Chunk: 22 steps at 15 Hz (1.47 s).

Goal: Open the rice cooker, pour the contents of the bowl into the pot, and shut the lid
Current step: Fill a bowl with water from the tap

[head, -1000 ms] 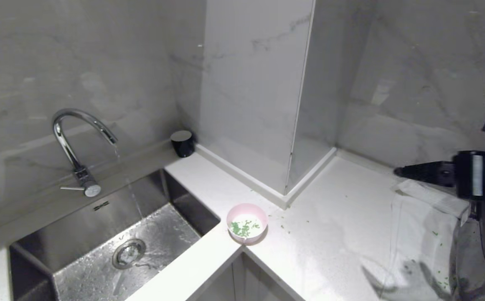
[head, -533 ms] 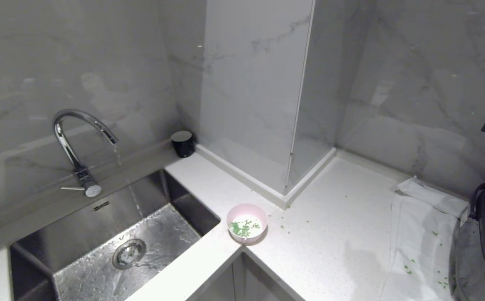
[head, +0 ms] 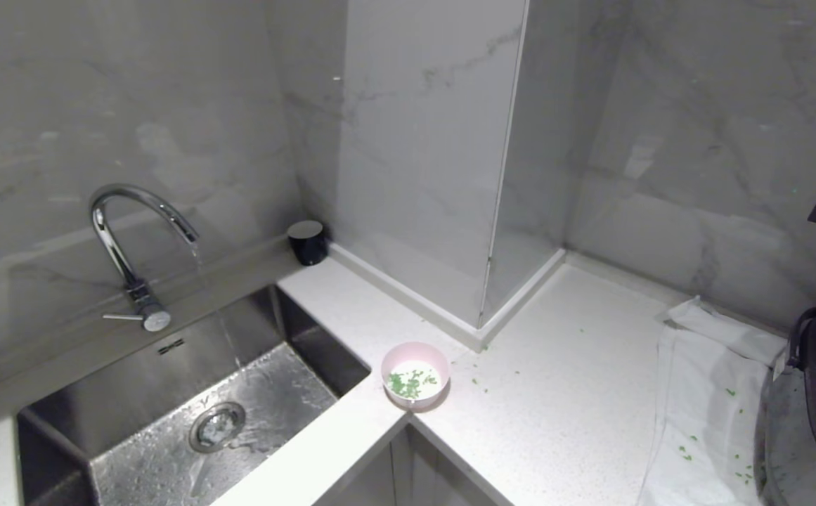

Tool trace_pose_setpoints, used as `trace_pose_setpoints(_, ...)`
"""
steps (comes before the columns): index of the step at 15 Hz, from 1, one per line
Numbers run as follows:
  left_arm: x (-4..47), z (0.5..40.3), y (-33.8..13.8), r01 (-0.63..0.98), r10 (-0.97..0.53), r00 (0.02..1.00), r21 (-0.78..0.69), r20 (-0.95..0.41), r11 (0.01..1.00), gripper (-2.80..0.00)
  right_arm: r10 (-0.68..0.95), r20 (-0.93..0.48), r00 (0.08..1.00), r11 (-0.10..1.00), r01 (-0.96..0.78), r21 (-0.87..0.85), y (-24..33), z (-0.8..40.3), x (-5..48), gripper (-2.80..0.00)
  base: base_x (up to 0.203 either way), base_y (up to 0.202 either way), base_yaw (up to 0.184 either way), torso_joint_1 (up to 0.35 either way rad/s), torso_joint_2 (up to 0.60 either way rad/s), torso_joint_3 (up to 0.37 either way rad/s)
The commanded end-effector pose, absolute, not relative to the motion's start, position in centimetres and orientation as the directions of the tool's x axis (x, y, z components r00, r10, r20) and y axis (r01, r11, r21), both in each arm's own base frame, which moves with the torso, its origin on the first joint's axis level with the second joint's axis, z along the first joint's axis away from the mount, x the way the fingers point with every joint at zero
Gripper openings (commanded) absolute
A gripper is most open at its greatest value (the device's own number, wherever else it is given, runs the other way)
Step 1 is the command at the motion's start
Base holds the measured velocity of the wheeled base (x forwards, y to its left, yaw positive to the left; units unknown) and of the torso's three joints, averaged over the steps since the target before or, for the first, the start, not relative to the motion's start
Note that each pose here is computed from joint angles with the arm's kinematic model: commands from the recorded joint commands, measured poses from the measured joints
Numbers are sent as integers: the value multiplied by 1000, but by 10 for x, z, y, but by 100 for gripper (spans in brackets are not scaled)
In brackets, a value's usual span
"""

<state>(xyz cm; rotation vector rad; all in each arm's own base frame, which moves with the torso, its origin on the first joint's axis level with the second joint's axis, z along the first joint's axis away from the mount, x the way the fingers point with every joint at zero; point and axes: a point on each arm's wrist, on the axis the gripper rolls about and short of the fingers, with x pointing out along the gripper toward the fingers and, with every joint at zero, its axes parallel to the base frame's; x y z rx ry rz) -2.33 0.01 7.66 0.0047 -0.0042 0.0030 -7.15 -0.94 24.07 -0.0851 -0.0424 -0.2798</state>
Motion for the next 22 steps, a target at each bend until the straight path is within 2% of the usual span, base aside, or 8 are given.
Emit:
trace_pose_setpoints(1, -23, 77, 0, -6, 5, 1000, 6, 5, 1000, -280, -282, 115, 952, 953, 292, -81, -8, 203, -92, 0, 0, 0, 0, 0, 0, 0)
trace_pose_setpoints(4, -23, 77, 0, -5, 5, 1000, 6, 5, 1000, -280, -221, 64, 973, 967, 227, -115, -6, 159, -84, 0, 0, 0, 0, 0, 0, 0)
trace_pose_setpoints(7, -23, 77, 0, -3, 3, 1000, 5, 6, 1000, -280, -86, 52, 995, 989, 92, -113, -2, 144, -67, 0, 0, 0, 0, 0, 0, 0)
trace_pose_setpoints(14, -23, 77, 0, -3, 3, 1000, 2, 6, 1000, -280, -74, 12, 997, 991, 75, -114, -2, 86, -27, 0, 0, 0, 0, 0, 0, 0)
trace_pose_setpoints(15, -23, 77, 0, -3, 3, 1000, 2, 6, 1000, -280, -55, 43, 998, 994, 58, -90, -1, 85, -25, 0, 0, 0, 0, 0, 0, 0)
trace_pose_setpoints(17, -23, 77, 0, -3, 3, 1000, 2, 6, 1000, -280, 11, -9, 1000, 998, -11, -65, 0, 74, -23, 0, 0, 0, 0, 0, 0, 0)
trace_pose_setpoints(22, -23, 77, 0, -5, 5, 1000, 2, 6, 1000, -280, 8, -2, 1000, 1000, -8, -6, 0, 76, -23, 0, 0, 0, 0, 0, 0, 0)
